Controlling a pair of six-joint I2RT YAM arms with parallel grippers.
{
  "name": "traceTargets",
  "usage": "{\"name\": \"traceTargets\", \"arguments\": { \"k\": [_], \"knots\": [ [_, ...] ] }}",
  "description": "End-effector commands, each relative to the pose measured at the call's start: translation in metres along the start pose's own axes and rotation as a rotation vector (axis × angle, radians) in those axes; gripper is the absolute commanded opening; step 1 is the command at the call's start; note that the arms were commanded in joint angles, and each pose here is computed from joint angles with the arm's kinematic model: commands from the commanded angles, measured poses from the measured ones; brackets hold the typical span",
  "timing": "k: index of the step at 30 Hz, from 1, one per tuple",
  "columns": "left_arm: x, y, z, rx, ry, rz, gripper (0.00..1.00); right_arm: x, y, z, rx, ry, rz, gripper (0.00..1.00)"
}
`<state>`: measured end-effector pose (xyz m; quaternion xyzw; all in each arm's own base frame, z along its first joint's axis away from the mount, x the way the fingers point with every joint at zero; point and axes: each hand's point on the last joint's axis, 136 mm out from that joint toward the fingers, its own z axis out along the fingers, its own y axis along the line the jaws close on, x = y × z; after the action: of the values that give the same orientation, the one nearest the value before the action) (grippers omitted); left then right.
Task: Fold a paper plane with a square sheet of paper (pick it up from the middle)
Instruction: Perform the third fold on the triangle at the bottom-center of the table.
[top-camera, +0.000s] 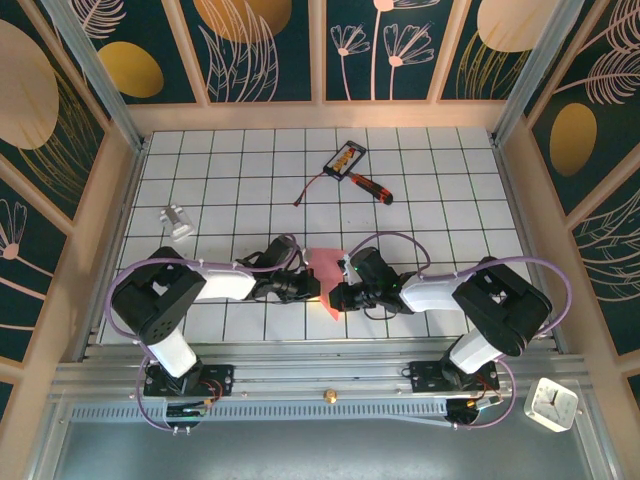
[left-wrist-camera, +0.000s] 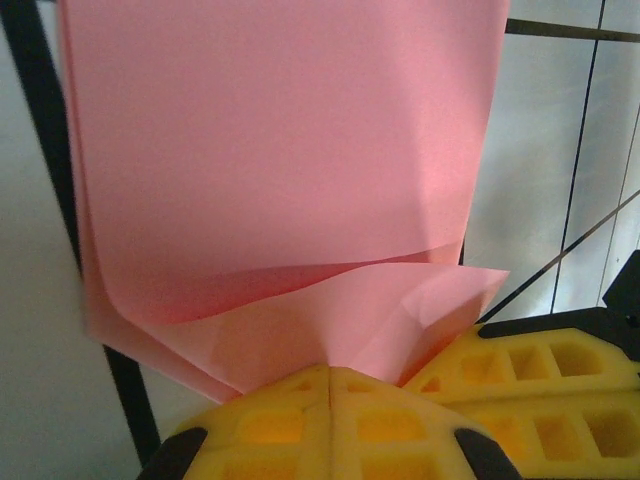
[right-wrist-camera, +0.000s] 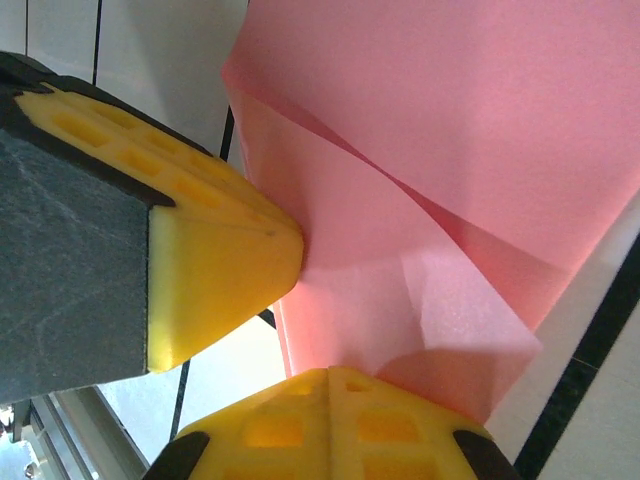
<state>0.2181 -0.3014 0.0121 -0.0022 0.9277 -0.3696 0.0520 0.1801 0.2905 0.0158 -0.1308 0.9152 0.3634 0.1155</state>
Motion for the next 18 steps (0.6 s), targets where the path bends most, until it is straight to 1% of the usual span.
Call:
{"name": "traceTargets", "arguments": {
  "k": [1, 7, 9, 11, 12, 13, 16, 18],
  "knots": [
    [-0.007, 0.039, -0.007, -0.128, -0.055, -0.058, 0.00, 0.044, -0.048, -0.001, 0.187, 0.130, 0.061, 0.00],
    [-0.023, 0.051, -0.020, -0.177, -0.110, -0.062, 0.00, 0.054, -0.054, -0.003, 0.212, 0.151, 0.056, 0.00],
    [-0.030, 0.050, -0.026, -0.175, -0.136, -0.063, 0.00, 0.056, -0.054, -0.003, 0.213, 0.152, 0.055, 0.00],
    [-0.035, 0.039, -0.032, -0.145, -0.160, -0.052, 0.00, 0.056, -0.054, -0.003, 0.215, 0.153, 0.054, 0.00],
    [-0.036, 0.027, -0.034, -0.099, -0.161, -0.045, 0.00, 0.056, -0.053, -0.003, 0.214, 0.152, 0.053, 0.00],
    [-0.034, 0.015, -0.037, -0.051, -0.159, -0.040, 0.00, 0.055, -0.053, -0.003, 0.213, 0.149, 0.052, 0.00],
    [-0.025, -0.018, -0.038, 0.031, -0.158, 0.007, 0.00, 0.052, -0.051, -0.003, 0.214, 0.143, 0.050, 0.00],
    [-0.020, -0.029, -0.034, 0.067, -0.137, 0.016, 0.02, 0.052, -0.051, -0.003, 0.216, 0.143, 0.047, 0.00]
  ]
}}
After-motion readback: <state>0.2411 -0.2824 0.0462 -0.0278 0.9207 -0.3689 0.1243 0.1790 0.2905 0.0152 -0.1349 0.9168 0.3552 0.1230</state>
